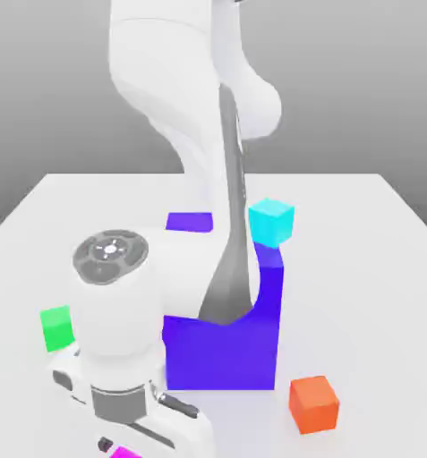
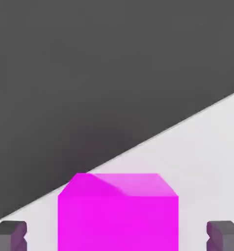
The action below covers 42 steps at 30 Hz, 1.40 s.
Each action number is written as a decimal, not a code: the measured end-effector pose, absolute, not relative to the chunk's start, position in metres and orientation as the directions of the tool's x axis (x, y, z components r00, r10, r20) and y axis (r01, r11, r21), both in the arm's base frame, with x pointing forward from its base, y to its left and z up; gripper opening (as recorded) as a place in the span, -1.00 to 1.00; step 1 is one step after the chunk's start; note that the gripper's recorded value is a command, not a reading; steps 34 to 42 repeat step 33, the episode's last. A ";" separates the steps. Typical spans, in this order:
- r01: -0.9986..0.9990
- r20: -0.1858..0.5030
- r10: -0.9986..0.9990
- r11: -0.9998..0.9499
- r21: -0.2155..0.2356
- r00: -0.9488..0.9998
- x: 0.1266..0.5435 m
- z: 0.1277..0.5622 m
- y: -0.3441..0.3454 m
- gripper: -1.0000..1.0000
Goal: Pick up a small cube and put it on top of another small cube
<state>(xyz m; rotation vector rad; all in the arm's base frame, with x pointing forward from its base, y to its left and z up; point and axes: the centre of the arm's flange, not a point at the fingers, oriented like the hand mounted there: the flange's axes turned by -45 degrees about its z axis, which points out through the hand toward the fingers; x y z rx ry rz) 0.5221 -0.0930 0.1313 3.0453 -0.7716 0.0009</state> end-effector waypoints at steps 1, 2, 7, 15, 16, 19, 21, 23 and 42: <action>-0.476 0.001 -0.476 -0.879 0.000 0.879 0.522 0.131 -0.093 -1.00; -0.476 0.001 -0.476 -0.879 0.000 0.879 0.522 0.131 -0.093 -1.00; -0.477 0.001 -0.477 -0.879 0.000 0.879 0.523 0.153 -0.093 -1.00; -0.531 0.007 -0.531 -0.847 0.031 0.847 0.440 0.220 -0.186 -1.00; -0.542 0.007 -0.542 -0.840 0.033 0.841 0.422 0.224 -0.200 -1.00; -0.598 0.004 -0.598 -0.801 0.032 0.802 0.358 0.235 -0.245 -1.00; -0.639 0.002 -0.639 -0.769 0.023 0.769 0.311 0.240 -0.268 -1.00; -0.633 0.000 -0.633 -0.774 0.009 0.774 0.281 0.244 -0.267 -1.00; -0.628 0.000 -0.628 -0.778 -0.001 0.778 0.265 0.181 -0.265 1.00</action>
